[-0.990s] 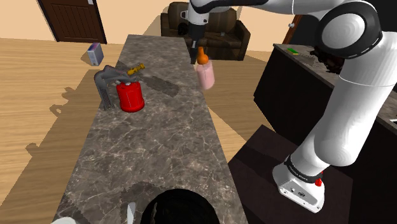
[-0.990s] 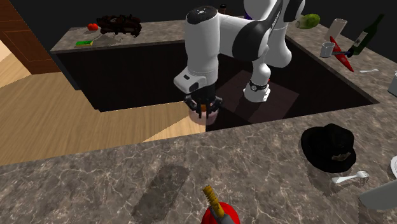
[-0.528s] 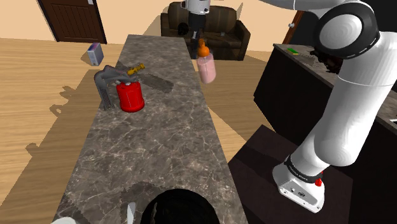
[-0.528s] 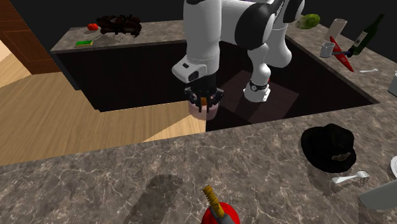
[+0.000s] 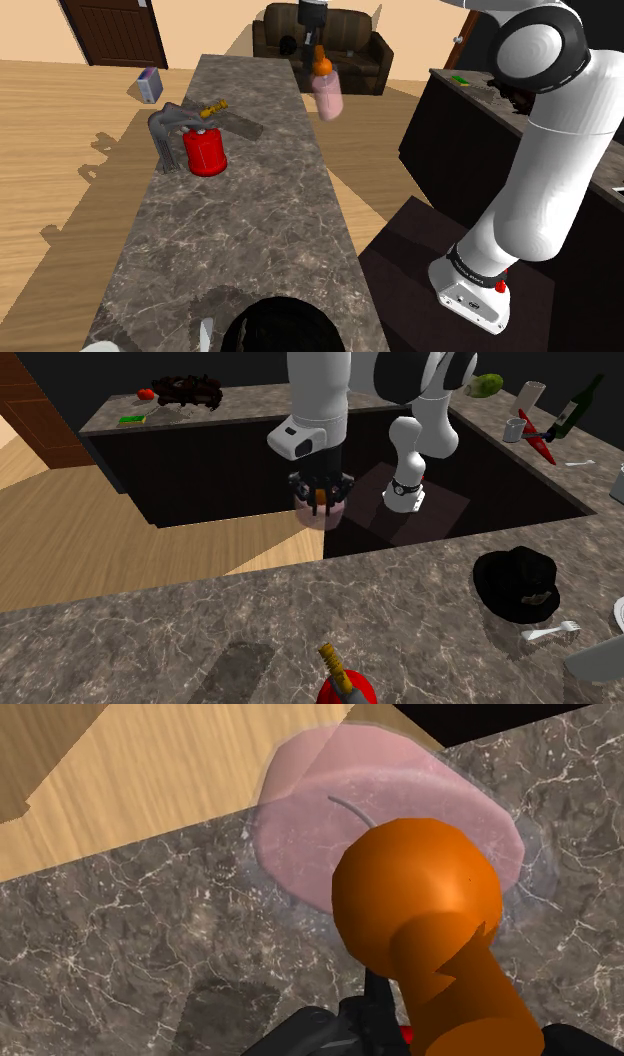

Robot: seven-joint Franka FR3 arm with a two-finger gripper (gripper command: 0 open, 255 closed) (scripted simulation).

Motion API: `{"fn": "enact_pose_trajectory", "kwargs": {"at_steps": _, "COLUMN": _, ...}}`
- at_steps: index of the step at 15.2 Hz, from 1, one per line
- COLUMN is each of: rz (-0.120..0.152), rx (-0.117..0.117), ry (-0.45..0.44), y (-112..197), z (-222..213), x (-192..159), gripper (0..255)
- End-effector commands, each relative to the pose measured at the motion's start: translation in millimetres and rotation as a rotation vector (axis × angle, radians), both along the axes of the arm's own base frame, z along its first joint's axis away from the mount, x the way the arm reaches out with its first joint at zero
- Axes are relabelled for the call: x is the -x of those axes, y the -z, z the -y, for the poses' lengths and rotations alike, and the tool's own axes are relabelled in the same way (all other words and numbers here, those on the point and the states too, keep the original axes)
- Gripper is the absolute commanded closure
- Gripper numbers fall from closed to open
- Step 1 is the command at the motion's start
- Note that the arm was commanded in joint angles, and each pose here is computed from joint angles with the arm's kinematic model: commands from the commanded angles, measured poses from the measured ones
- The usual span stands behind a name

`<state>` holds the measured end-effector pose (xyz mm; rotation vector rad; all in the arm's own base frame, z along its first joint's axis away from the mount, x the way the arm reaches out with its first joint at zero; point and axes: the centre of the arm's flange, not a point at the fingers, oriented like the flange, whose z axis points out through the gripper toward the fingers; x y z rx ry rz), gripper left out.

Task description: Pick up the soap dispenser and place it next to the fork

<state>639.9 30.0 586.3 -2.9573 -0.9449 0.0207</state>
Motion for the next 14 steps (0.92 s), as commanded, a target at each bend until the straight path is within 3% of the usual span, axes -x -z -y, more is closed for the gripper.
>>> {"fn": "enact_pose_trajectory", "kwargs": {"at_steps": 1, "rz": 0.0, "rx": 0.0, "ry": 0.0, "y": -12, "z": 0, "x": 0, "gripper": 255}}
{"fn": "enact_pose_trajectory", "kwargs": {"at_steps": 14, "rz": 0.0, "rx": 0.0, "ry": 0.0, "y": 30, "z": -145, "x": 45, "gripper": 255}}
